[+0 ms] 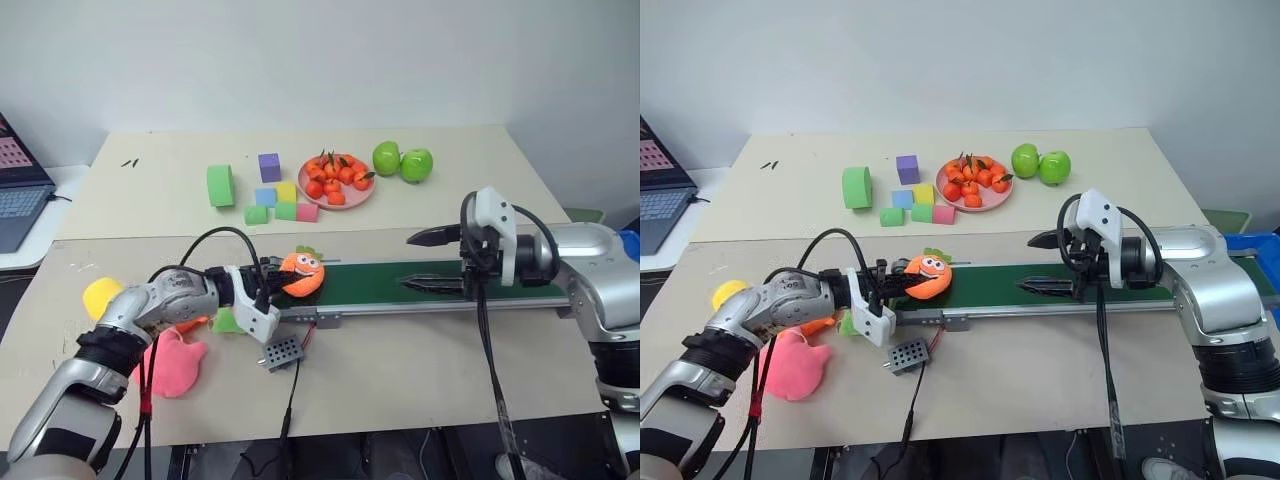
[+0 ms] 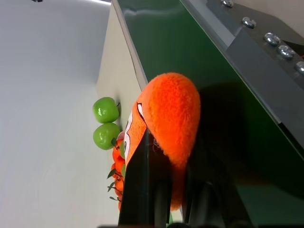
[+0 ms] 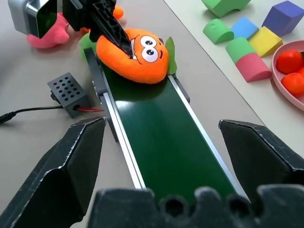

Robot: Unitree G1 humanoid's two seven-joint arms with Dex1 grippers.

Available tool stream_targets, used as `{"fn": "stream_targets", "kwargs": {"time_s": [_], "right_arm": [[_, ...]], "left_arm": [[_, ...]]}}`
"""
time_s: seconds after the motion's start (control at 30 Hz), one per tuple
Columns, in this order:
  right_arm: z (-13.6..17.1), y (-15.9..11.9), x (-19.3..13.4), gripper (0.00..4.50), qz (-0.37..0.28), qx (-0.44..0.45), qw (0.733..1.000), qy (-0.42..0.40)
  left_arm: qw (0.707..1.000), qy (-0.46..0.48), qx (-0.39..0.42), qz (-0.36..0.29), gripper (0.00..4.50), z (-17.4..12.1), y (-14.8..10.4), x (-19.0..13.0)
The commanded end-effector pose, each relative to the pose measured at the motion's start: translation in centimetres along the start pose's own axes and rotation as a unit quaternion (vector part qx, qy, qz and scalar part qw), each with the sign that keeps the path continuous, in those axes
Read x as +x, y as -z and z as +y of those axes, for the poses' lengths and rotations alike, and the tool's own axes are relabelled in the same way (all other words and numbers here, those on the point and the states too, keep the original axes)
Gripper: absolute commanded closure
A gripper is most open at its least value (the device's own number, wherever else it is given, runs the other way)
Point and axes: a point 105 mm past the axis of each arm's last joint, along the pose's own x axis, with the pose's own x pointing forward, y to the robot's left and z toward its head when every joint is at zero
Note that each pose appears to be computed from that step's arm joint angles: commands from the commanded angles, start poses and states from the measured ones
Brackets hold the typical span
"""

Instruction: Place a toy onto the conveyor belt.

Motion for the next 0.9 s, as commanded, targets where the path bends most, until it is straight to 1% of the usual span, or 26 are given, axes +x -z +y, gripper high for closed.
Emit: {"fn": "stream_targets", "kwargs": {"time_s": [0.03,0.17,0.23,0.27,0.3,0.47,0.57,0.6,0.63,0.67,0.7,0.73,0.77,0.8,0.83,0.9], "right_arm": [[-0.3,-1.3,-0.7,0.00,-0.008,-0.022,1.000,0.012],[-0.3,-1.3,-0.6,0.00,-0.009,-0.022,1.000,0.011],[-0.4,-1.3,-0.6,0.00,-0.009,-0.022,1.000,0.010],[-0.4,-1.3,-0.6,0.00,-0.009,-0.022,1.000,0.010],[-0.4,-1.3,-0.6,0.00,-0.009,-0.023,1.000,0.010],[-0.8,-1.4,-0.6,0.00,-0.008,-0.027,1.000,0.010],[-1.2,-1.3,-1.0,0.00,-0.002,-0.028,0.999,0.014],[-1.3,-1.2,-1.1,0.00,0.001,-0.028,0.999,0.016],[-1.4,-1.2,-1.3,0.00,0.004,-0.028,0.999,0.018],[-1.6,-1.1,-1.5,0.00,0.008,-0.028,0.999,0.020],[-1.7,-1.0,-1.7,0.00,0.011,-0.027,0.999,0.022],[-1.7,-0.9,-1.9,0.00,0.014,-0.026,0.999,0.023],[-1.7,-0.9,-2.2,0.00,0.015,-0.026,0.999,0.021],[-1.6,-1.0,-2.3,0.00,0.016,-0.026,0.999,0.019],[-1.5,-1.0,-2.5,0.00,0.015,-0.026,0.999,0.017],[-1.4,-1.1,-2.8,0.00,0.014,-0.028,0.999,0.012]], "left_arm": [[1.000,-0.005,0.000,-0.012,2.66,0.7,-0.1,-0.2],[1.000,-0.006,0.003,-0.009,1.15,1.5,0.3,-0.7],[1.000,-0.011,0.001,-0.008,0.55,2.2,0.4,-1.0],[1.000,-0.014,0.000,-0.009,0.10,2.4,0.4,-1.1],[1.000,-0.016,-0.002,-0.010,0.02,2.8,0.4,-1.2],[0.999,-0.044,-0.023,0.006,0.02,5.5,1.0,-2.7],[0.992,-0.092,-0.083,0.036,0.02,8.1,2.4,-4.0],[0.987,-0.101,-0.118,0.044,0.02,8.5,2.8,-4.3],[0.978,-0.104,-0.171,0.050,0.02,8.5,3.3,-4.5],[0.951,-0.085,-0.293,0.045,0.02,7.7,3.6,-4.9],[0.916,-0.045,-0.397,0.022,0.02,6.7,3.0,-5.6],[0.885,-0.026,-0.464,0.011,0.02,6.6,2.7,-6.6],[0.840,-0.045,-0.540,-0.011,0.02,7.9,2.7,-8.2],[0.806,-0.058,-0.588,-0.026,0.02,9.0,2.6,-9.7],[0.792,-0.057,-0.607,-0.035,0.02,9.6,2.3,-11.1],[0.770,-0.062,-0.633,-0.043,0.02,10.4,1.8,-12.5]]}}
